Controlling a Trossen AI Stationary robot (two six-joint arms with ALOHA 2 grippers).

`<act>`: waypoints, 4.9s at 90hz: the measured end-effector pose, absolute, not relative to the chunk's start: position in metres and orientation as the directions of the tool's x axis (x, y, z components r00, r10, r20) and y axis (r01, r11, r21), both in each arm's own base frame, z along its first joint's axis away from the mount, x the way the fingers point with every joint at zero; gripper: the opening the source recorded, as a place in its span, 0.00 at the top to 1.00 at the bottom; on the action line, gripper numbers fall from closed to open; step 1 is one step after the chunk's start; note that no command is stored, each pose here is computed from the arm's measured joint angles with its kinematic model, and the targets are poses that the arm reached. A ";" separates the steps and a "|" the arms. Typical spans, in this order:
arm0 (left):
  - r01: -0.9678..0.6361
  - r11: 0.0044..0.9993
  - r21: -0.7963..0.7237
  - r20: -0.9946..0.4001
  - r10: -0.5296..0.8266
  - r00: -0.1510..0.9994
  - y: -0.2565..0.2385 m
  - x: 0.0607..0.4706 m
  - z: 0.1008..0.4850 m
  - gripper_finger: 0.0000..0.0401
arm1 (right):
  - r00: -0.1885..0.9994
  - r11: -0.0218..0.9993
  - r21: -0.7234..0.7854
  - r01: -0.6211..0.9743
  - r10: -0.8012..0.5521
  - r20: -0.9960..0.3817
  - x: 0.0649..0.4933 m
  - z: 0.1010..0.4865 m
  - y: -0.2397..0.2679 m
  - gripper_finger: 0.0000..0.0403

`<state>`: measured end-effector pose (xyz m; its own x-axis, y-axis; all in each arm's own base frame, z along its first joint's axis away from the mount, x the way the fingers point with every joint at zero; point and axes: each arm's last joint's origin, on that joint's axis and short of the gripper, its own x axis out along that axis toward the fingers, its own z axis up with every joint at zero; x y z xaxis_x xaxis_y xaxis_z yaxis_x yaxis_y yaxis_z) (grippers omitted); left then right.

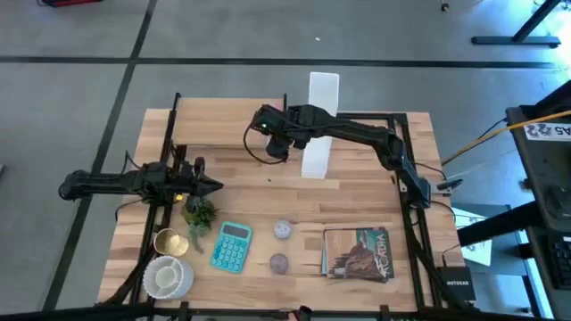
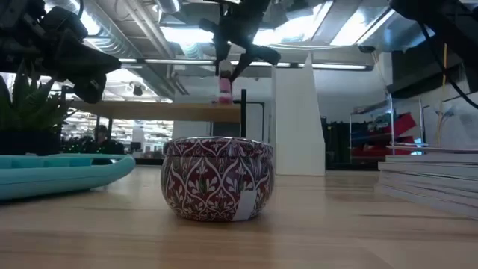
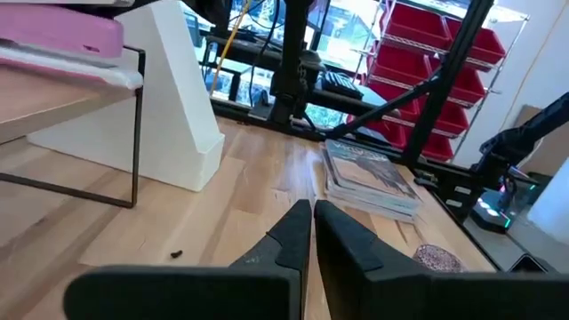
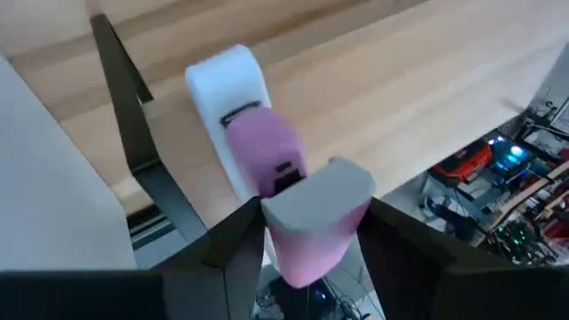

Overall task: Stock shelves
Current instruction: Put the pink stapler on the shelf, then put the white patterned scented candle on the shelf

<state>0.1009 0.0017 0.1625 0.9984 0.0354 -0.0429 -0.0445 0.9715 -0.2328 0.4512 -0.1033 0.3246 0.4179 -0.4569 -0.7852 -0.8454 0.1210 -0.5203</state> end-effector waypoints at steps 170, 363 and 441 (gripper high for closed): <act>-0.044 0.972 -0.233 -0.043 0.035 0.998 0.002 0.101 0.163 0.99 | 0.380 0.991 0.106 -0.081 0.129 -0.916 0.402 0.230 0.104 0.35; -0.045 0.972 -0.233 -0.043 0.036 0.998 0.002 0.101 0.163 0.99 | 0.800 0.986 -0.110 0.126 -0.167 -0.576 0.488 0.348 -0.021 0.32; -0.044 0.972 -0.233 -0.043 0.035 0.998 0.002 0.101 0.162 0.99 | 0.732 0.962 0.060 0.266 -0.161 -0.662 0.479 0.321 -0.145 0.29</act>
<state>0.1010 0.0017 0.1625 0.9984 0.0352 -0.0434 -0.0444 0.9716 -0.2326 0.4794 -0.1446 0.3209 0.7320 -0.1608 -0.6620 0.2655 0.9622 0.0599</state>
